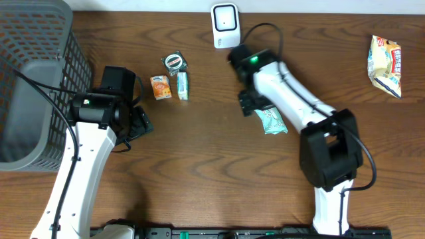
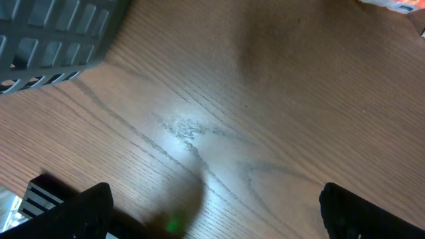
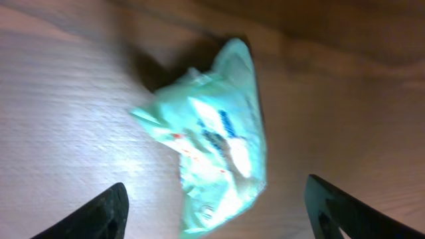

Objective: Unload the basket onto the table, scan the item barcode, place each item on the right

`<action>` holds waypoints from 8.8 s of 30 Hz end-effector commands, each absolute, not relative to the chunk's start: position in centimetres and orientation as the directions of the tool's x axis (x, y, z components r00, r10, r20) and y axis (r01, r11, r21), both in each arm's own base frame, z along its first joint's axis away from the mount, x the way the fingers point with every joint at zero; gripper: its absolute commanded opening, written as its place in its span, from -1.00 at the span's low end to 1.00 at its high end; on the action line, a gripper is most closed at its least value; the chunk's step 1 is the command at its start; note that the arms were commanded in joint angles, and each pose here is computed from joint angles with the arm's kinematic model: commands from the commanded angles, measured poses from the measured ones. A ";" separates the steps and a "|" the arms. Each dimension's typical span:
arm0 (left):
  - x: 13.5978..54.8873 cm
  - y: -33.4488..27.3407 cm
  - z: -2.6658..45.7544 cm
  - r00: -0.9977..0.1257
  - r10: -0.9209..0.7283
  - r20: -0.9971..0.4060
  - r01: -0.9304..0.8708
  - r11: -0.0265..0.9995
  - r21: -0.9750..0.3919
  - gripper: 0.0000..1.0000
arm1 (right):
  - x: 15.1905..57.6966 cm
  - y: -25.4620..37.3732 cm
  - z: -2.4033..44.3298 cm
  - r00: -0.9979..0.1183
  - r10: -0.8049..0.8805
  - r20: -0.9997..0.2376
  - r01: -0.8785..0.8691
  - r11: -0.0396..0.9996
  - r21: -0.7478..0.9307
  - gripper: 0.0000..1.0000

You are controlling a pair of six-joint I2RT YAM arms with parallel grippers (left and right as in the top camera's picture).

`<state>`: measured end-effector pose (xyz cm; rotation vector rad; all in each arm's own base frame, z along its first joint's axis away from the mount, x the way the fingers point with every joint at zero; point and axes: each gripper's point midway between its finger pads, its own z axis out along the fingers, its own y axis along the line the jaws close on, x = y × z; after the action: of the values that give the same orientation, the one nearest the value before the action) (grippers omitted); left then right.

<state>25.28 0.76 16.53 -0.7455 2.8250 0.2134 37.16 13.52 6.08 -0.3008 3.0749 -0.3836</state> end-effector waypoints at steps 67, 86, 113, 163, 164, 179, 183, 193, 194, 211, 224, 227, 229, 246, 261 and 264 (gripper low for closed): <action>25.2 1.0 16.4 -0.846 -0.476 -0.239 -0.509 0.856 0.096 0.95 | 64.3 24.1 17.6 -0.552 0.082 -0.829 -0.204 0.951 0.230 -0.98; 25.2 1.0 16.4 -0.846 -0.476 -0.239 -0.509 0.856 0.096 0.95 | 64.8 23.8 15.8 -0.539 -0.073 -0.839 -0.242 0.968 0.071 -0.98; 25.2 1.0 16.4 -0.846 -0.476 -0.239 -0.509 0.856 0.096 0.95 | 60.7 4.6 20.2 -0.715 -0.096 -0.692 0.045 0.982 -0.182 -0.98; 25.2 1.0 16.4 -0.846 -0.476 -0.239 -0.508 0.856 0.096 0.95 | 51.4 18.3 15.0 -0.948 -0.012 -0.319 -0.189 0.827 0.529 0.97; 25.2 1.0 16.4 -0.846 -0.476 -0.239 -0.508 0.856 0.096 0.95 | 51.2 19.3 14.7 -0.945 -0.036 -0.326 -0.205 0.841 0.501 0.98; 25.2 1.0 16.4 -0.846 -0.476 -0.240 -0.509 0.855 0.096 0.95 | 48.9 33.7 13.4 -0.901 -0.117 -0.417 -0.326 0.819 0.473 0.99; 25.2 1.0 16.4 -0.846 -0.476 -0.239 -0.509 0.856 0.096 0.95 | 48.1 37.0 12.0 -0.895 -0.130 -0.427 -0.345 0.809 0.476 0.90; 25.2 1.0 16.4 -0.846 -0.476 -0.239 -0.509 0.856 0.096 0.95 | 47.3 38.2 6.6 -0.900 -0.146 -0.412 -0.294 0.899 0.325 0.70; 25.2 1.0 16.4 -0.846 -0.476 -0.239 -0.509 0.856 0.096 0.95 | 47.1 38.2 5.8 -0.905 -0.148 -0.400 -0.290 0.901 0.323 0.68; 25.2 1.0 16.4 -0.846 -0.476 -0.239 -0.509 0.856 0.096 0.95 | 45.4 34.2 1.3 -0.964 -0.150 -0.220 -0.205 0.945 0.255 -0.85; 25.2 1.0 16.4 -0.846 -0.476 -0.239 -0.508 0.856 0.096 0.95 | 40.9 20.8 2.5 -0.977 -0.156 0.145 -0.140 0.983 0.114 -0.53; 25.2 1.0 16.4 -0.846 -0.476 -0.240 -0.509 0.855 0.096 0.95 | 39.9 19.1 2.7 -0.965 -0.161 0.206 -0.143 0.985 0.101 -0.30; 25.2 1.0 16.4 -0.846 -0.476 -0.239 -0.509 0.856 0.096 0.95 | 39.6 18.2 2.8 -0.962 -0.153 0.228 -0.137 0.987 0.085 -0.02; 25.2 1.0 16.4 -0.846 -0.476 -0.239 -0.509 0.856 0.096 0.95 | 40.4 15.6 2.8 -0.961 -0.159 0.226 -0.152 0.987 0.049 0.06; 25.2 1.0 16.4 -0.846 -0.476 -0.239 -0.509 0.856 0.096 0.95 | 41.0 16.1 5.0 -0.956 -0.212 0.201 -0.178 0.968 0.174 0.13; 25.2 1.0 16.4 -0.846 -0.476 -0.239 -0.509 0.856 0.096 0.95 | 41.7 15.3 6.0 -0.963 -0.203 0.179 -0.171 0.969 0.179 0.23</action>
<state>25.29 0.76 16.53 -0.7455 2.8246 0.2131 40.14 16.00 3.55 -0.3249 3.3905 0.2052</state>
